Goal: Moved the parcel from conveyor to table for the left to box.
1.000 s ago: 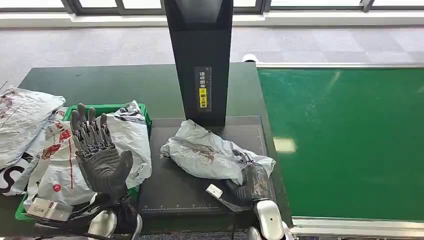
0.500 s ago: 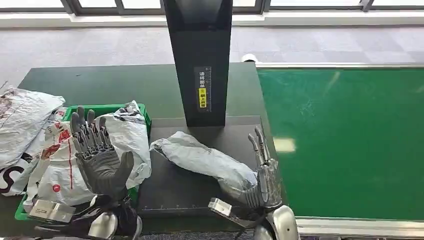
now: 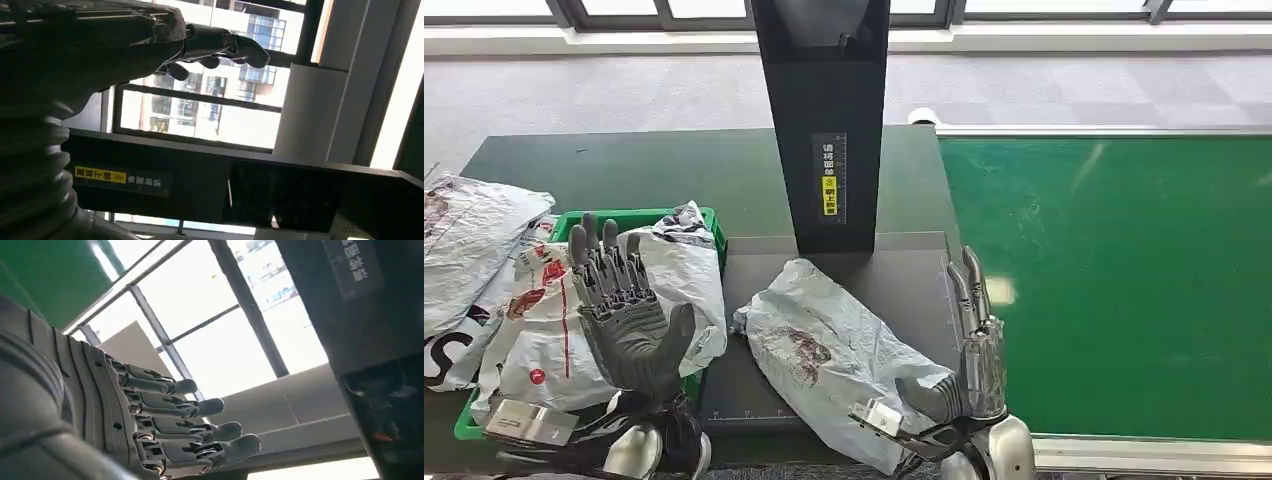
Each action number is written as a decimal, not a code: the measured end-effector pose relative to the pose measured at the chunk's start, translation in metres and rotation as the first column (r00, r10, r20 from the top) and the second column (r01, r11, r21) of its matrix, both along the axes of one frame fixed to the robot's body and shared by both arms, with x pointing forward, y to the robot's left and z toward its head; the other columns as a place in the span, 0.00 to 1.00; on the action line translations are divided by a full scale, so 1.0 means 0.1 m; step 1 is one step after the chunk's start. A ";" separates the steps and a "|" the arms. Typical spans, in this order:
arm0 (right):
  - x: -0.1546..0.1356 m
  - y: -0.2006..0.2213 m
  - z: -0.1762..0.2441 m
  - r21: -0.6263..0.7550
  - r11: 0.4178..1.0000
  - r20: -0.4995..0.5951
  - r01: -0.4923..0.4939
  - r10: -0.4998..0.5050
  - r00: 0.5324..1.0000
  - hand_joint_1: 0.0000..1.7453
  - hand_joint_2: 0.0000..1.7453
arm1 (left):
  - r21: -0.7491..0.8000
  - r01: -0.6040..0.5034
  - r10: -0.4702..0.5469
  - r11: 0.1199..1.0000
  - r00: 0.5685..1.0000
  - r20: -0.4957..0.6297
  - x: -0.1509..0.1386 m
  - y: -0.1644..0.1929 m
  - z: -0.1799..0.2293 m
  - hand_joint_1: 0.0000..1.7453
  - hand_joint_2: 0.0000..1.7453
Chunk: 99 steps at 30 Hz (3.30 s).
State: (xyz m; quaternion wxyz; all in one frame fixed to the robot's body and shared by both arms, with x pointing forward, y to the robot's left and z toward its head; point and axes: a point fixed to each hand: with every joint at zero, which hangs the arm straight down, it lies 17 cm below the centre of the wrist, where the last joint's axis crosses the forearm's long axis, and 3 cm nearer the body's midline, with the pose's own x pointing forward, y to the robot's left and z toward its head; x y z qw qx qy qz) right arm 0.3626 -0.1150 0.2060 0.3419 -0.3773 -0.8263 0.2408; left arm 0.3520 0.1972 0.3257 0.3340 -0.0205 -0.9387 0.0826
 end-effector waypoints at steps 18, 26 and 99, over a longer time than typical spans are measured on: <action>-0.53 -0.88 1.41 0.309 0.951 0.409 -0.012 -0.121 0.905 0.00 1.00 | 0.805 -0.004 0.195 0.594 0.971 -0.139 0.82 -1.48 -1.08 0.00 1.00; -0.47 -0.81 1.54 0.321 0.946 0.441 -0.053 -0.099 0.892 0.00 1.00 | 0.930 0.223 0.190 0.292 0.939 -0.285 0.83 -2.02 -2.43 0.00 1.00; -0.40 -0.75 1.51 0.322 0.944 0.434 -0.069 -0.082 0.897 0.00 1.00 | 0.364 -0.881 0.026 0.302 0.389 0.921 -0.63 -1.96 0.82 1.00 1.00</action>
